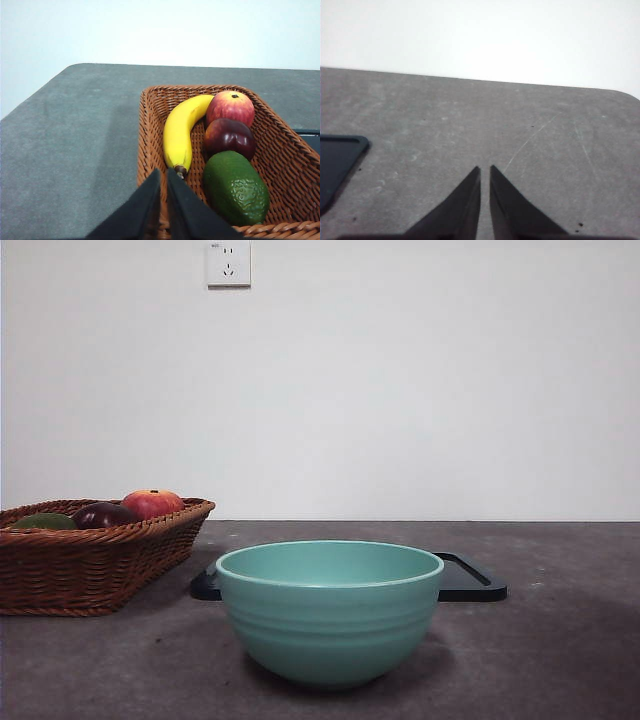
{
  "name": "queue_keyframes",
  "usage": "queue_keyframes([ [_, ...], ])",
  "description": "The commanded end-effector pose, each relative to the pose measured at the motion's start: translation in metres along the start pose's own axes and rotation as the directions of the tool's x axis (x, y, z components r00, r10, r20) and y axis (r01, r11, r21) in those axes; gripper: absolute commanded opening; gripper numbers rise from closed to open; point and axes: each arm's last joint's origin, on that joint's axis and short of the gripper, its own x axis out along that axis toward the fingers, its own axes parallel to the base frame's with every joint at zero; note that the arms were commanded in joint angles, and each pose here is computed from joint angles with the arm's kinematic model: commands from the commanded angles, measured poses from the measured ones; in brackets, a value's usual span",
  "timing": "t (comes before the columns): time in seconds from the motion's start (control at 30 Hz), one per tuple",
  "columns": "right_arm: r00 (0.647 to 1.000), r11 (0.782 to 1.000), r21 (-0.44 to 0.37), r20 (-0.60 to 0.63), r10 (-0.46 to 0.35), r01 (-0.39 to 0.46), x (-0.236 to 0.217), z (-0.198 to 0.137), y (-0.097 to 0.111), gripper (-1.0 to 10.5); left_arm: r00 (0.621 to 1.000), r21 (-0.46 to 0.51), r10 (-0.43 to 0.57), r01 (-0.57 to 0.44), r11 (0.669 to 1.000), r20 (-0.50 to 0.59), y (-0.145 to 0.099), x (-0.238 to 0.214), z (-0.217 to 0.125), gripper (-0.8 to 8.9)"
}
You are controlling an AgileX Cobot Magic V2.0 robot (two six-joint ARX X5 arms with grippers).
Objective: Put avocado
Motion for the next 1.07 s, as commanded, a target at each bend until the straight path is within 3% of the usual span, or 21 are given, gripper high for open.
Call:
queue_keyframes([
  [0.03, 1.000, 0.999, 0.051, 0.010, 0.000, -0.001, 0.000, 0.000, 0.000, 0.2, 1.000, 0.004, 0.002, -0.002, 1.000, -0.005, 0.000, 0.001, -0.005, 0.15],
  [0.23, 0.998, 0.983, 0.184, 0.057, 0.001, -0.012, -0.002, 0.011, 0.000, 0.1, 0.998, -0.117, 0.004, 0.004, 0.993, 0.065, 0.000, -0.006, 0.020, 0.15],
  [0.33, 0.998, 0.961, 0.274, 0.055, 0.008, -0.022, -0.004, 0.022, 0.000, 0.1, 0.996, -0.189, -0.007, 0.024, 0.982, 0.089, -0.001, -0.010, 0.033, 0.16],
  [0.43, 0.999, 0.941, 0.336, 0.020, 0.046, -0.050, -0.005, 0.035, 0.002, 0.1, 0.995, -0.200, -0.036, 0.053, 0.978, 0.089, -0.003, -0.013, 0.045, 0.15],
  [0.7, 0.979, 0.915, 0.374, -0.075, 0.192, -0.150, -0.003, 0.088, 0.010, 0.1, 0.994, -0.199, -0.109, 0.105, 0.974, -0.014, -0.007, -0.015, 0.087, 0.16],
  [0.9, 0.926, 0.890, 0.389, -0.187, 0.329, -0.237, 0.009, 0.115, 0.019, 0.1, 0.974, -0.206, -0.212, 0.192, 0.960, -0.084, -0.013, -0.006, 0.119, 0.16],
  [1.07, 0.849, 0.853, 0.384, -0.251, 0.465, -0.353, 0.020, 0.131, 0.030, 0.1, 0.936, -0.224, -0.312, 0.274, 0.936, -0.161, -0.019, 0.004, 0.146, 0.16],
])
